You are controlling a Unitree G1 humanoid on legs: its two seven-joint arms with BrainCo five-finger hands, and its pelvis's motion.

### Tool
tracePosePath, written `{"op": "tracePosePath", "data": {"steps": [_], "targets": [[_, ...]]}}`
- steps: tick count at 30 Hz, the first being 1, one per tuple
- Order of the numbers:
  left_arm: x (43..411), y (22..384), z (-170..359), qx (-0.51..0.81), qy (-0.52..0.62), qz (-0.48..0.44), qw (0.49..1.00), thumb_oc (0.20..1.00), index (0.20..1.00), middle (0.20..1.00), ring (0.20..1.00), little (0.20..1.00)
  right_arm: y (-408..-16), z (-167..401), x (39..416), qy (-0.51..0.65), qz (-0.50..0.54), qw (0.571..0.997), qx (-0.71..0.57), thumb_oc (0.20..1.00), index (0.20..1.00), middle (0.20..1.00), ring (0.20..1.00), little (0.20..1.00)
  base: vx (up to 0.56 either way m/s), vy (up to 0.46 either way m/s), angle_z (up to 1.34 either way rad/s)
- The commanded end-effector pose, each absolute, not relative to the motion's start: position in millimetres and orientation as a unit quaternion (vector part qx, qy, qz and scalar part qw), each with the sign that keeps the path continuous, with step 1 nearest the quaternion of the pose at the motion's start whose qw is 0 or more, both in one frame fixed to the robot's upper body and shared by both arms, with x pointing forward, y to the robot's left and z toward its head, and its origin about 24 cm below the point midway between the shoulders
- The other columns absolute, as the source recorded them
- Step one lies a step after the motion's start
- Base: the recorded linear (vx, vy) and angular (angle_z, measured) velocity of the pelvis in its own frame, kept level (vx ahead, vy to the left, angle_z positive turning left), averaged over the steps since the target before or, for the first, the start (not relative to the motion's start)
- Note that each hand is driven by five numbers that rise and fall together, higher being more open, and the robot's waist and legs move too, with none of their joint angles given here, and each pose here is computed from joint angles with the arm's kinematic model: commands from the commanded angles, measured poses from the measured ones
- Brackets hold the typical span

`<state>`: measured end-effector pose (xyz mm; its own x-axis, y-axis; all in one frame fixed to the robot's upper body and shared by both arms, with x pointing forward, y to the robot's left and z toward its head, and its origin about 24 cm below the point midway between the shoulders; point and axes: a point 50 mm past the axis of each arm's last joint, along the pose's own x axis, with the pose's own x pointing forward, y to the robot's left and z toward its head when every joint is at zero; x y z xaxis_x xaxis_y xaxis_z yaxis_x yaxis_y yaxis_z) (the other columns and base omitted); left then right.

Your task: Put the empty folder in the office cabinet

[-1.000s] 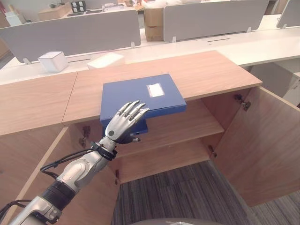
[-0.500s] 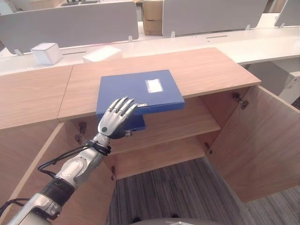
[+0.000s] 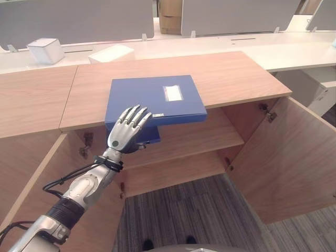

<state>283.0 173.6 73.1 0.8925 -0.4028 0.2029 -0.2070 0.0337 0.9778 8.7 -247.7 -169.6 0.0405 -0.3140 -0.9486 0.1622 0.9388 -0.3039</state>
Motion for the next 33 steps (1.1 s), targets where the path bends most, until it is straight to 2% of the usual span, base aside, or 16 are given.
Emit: {"op": "tracePosePath", "data": {"steps": [1,22,33], "targets": [[312,178,120,0.702,-0.269,0.002,0.659,1.0,1.0,1.0,1.0,1.0,-256,-167,15,0.671,-0.193,0.713,-0.061,1.0,1.0,1.0,1.0,1.0,-0.03,-0.002,-0.01],[333,174,153,0.706,-0.297,0.055,0.641,1.0,1.0,1.0,1.0,1.0,-255,-167,14,0.676,-0.178,0.712,-0.07,1.0,1.0,1.0,1.0,1.0,0.01,0.003,0.0],[337,176,147,0.724,-0.279,0.034,0.63,1.0,1.0,1.0,1.0,1.0,-258,-167,18,0.666,-0.192,0.718,-0.059,1.0,1.0,1.0,1.0,1.0,0.0,0.001,-0.01]]}}
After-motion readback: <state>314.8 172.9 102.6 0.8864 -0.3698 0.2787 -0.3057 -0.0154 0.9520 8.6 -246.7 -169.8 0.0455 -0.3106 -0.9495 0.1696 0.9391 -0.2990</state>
